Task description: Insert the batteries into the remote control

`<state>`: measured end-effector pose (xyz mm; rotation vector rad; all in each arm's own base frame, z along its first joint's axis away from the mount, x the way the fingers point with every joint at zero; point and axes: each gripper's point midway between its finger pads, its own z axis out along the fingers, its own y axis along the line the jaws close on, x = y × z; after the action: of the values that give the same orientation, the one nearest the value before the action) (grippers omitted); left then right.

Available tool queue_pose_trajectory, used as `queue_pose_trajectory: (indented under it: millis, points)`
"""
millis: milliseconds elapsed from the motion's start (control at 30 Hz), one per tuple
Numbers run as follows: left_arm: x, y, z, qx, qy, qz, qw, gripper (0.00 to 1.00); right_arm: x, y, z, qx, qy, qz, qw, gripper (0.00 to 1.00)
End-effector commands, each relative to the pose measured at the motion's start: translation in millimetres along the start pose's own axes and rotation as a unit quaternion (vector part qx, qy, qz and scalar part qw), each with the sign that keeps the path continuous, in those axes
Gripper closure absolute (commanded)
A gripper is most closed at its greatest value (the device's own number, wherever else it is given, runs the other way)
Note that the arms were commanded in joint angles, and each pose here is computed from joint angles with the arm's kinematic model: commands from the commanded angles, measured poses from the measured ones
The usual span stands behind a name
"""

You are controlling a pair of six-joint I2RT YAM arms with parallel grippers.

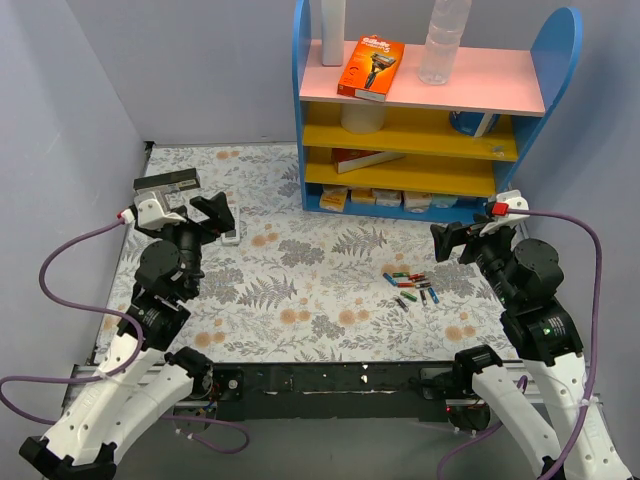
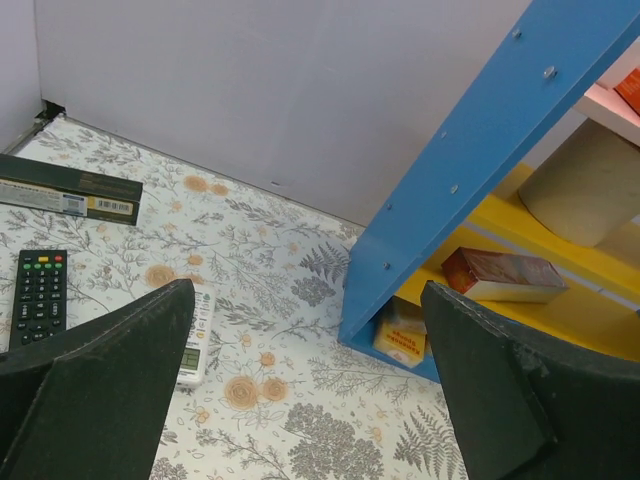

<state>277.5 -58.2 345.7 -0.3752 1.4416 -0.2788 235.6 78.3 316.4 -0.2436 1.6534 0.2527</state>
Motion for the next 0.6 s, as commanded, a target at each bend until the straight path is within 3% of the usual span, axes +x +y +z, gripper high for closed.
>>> queue_pose_trajectory:
  millis: [0,267,567]
  points:
    - [2.1,12.4,-4.5,-0.024,-0.003,-0.004,1.000,0.02,-11.5,-0.4,-0.8,-0.001,-0.030,-0.006,1.000,0.02]
    - [25.5,14.3,4.6,-0.051,0.035,-0.017,0.998,0.02,7.7,9.4,0.8,-0.024,-0.011,0.016,1.000,0.02]
    - [103.8,-3.2,30.5,-0.060,0.173,0.004,0.983,0.02,46.0,39.2,11.5,-0.099,0.058,0.055,0.992,0.02]
